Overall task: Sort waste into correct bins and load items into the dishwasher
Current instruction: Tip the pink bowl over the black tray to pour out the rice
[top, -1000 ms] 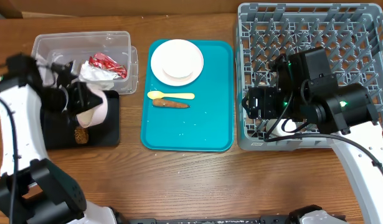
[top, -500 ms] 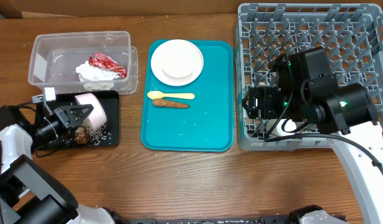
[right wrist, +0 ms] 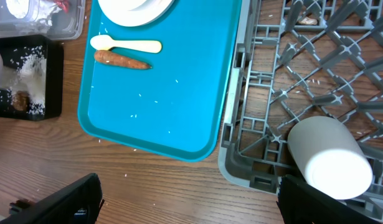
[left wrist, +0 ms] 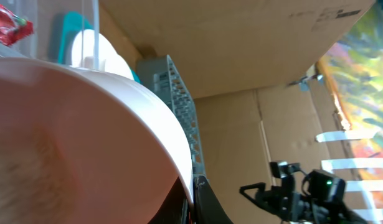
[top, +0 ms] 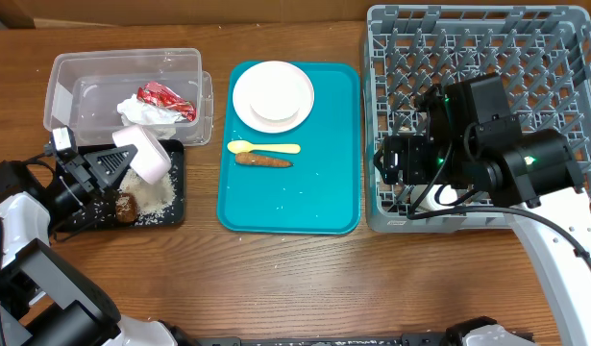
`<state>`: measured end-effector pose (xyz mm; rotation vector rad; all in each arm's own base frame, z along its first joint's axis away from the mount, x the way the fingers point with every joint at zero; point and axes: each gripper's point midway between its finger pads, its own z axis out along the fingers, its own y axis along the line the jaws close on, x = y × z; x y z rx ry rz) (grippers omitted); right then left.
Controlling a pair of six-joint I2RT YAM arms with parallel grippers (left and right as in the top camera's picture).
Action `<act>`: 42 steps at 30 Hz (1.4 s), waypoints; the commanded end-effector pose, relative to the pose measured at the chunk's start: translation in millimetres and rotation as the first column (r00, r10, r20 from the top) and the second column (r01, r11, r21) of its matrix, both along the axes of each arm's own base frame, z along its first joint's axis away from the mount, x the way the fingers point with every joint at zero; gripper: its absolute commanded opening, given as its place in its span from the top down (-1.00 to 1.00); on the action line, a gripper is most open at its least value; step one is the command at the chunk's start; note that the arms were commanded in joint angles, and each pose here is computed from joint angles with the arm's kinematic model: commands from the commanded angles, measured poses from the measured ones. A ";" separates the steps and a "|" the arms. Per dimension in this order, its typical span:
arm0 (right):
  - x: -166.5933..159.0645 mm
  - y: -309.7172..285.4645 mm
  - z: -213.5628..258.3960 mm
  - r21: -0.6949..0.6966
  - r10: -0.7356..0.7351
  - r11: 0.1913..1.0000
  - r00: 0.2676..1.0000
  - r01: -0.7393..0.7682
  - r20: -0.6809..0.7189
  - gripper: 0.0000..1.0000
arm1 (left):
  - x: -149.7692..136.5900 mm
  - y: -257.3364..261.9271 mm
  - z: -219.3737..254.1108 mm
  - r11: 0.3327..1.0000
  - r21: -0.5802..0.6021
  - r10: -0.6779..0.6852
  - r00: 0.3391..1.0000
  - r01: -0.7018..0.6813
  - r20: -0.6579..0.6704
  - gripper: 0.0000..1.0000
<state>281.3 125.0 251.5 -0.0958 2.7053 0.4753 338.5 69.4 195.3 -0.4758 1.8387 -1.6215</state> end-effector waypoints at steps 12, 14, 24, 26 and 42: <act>0.3 -1.3 1.8 -0.006 -0.001 1.000 1.000 0.001 0.012 -0.85 | -2.1 -0.2 12.0 0.998 -0.056 -0.002 1.000 0.003 0.013 0.92; 0.4 -1.3 1.8 -0.006 -0.001 1.000 1.000 0.001 0.013 -0.85 | -1.5 0.3 12.1 0.999 -0.049 -0.002 1.000 0.003 0.021 0.92; 3.1 -0.5 3.3 -0.002 -0.001 1.000 1.000 0.001 0.025 -0.85 | 0.5 -13.7 14.6 0.999 -0.009 -0.040 0.999 0.040 0.037 0.92; 3.2 -0.5 3.4 -0.002 -0.001 1.000 1.000 0.001 0.025 -0.85 | 3.5 -25.4 10.9 0.996 0.069 -0.066 0.998 0.065 0.015 0.92; 3.7 -0.4 3.7 -0.002 -0.001 1.000 1.000 0.002 0.028 -0.85 | 3.6 -185.2 -38.9 0.582 0.710 -0.339 0.912 0.397 -0.232 0.92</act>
